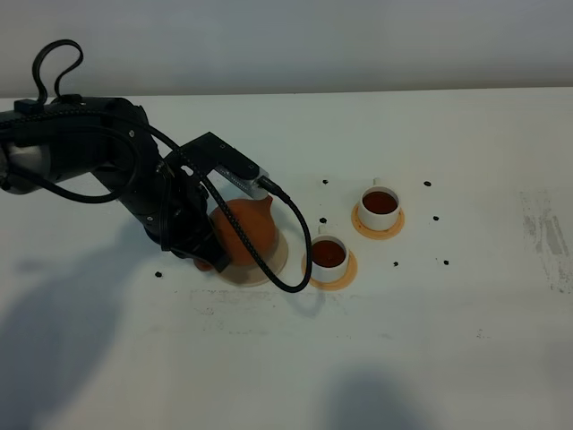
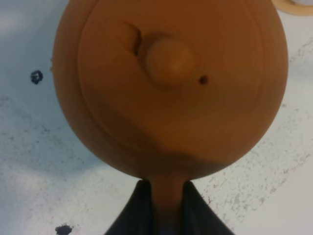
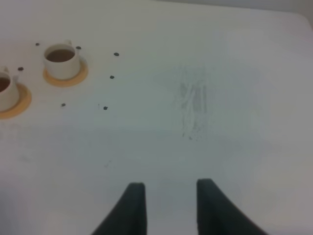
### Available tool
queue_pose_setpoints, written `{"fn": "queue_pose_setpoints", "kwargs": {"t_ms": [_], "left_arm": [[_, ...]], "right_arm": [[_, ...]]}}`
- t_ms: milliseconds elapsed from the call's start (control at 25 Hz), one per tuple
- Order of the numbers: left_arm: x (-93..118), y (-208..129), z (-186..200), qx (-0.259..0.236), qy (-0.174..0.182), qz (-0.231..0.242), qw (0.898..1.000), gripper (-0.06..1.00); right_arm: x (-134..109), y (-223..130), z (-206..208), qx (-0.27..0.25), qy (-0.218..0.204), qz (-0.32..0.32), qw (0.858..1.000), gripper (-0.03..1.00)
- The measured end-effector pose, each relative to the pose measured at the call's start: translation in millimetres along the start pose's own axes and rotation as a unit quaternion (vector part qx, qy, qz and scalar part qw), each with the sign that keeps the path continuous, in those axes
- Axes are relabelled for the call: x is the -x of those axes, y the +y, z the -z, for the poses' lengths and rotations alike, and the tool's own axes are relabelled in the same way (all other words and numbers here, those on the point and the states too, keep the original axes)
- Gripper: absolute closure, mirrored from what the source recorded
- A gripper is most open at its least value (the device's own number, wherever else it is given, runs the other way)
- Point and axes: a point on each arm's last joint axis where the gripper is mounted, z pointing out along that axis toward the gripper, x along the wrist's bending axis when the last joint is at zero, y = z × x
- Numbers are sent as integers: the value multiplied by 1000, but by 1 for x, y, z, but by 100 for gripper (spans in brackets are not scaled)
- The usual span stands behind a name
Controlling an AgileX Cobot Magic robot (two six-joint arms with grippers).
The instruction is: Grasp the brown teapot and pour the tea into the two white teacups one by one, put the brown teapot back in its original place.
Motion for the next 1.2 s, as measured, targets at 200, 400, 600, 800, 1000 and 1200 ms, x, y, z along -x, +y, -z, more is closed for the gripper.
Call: {"fn": "queue_pose_setpoints", "kwargs": {"t_ms": [200,400,600,800,1000,1200], "left_arm": [[-1,-4,-16,-19,-7,2,1000,85],[-1,-5,-19,-22,-8,3,1000,85],[-2,-3,-19,-16,-4,3,1000,85],[-3,-2,-19,-7,1,3,1000,78],[-4,0,-16,4,7,3,1000,56],[-3,4,-2,23,14,0,1000,48]], "right_arm": [[0,0,0,0,0,0,1000,71],[0,0,0,0,0,0,1000,71],[0,0,0,0,0,0,1000,71],[0,0,0,0,0,0,1000,71],[0,0,0,0,0,0,1000,71],[0,0,0,0,0,0,1000,71]]}}
